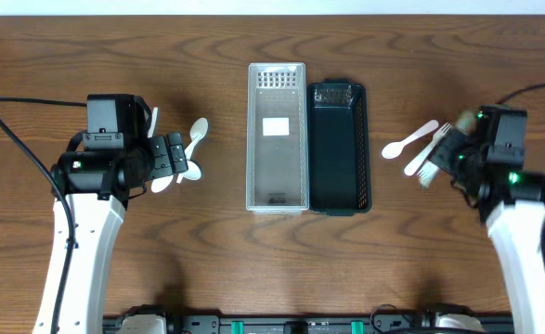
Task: Pack container
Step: 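Grasp the light-blue fork with right gripper and drop it in green tray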
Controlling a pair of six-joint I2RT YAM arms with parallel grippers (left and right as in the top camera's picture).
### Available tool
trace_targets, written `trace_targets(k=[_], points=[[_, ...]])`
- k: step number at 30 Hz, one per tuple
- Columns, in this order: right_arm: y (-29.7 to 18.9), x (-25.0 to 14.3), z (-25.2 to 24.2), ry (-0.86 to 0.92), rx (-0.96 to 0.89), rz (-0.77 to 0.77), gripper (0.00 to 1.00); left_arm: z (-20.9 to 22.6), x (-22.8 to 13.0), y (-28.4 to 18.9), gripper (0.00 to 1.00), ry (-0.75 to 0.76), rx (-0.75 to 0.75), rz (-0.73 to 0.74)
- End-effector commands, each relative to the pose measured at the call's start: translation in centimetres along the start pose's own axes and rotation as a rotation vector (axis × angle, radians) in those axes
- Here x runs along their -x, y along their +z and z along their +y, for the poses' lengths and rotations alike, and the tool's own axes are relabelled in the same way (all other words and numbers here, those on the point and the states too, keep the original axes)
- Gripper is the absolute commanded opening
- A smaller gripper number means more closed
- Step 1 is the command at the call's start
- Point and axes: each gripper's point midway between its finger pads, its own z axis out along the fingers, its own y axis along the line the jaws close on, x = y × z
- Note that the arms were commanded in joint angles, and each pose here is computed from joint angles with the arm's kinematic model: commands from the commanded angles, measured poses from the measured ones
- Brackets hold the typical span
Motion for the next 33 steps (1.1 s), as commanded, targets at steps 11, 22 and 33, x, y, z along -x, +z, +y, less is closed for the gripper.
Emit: trace_targets(k=[11,22,33], points=[[2.6,-4.1,15.3,-0.487,0.396,-0.032,0.01,0.1,0.6,-0.5,0.98,-0.013,0.003,-0.017],[13.0,-13.7,13.2,-0.418,0.273,0.297,0.01,0.1,0.6,-0.5,0.98,-0.013,0.003,-0.017],[7.2,-7.5,14.8,-0.409,0.28,0.081,0.59,0.1,0.6,-0.5,0.98,-0.013,0.003,-0.017]])
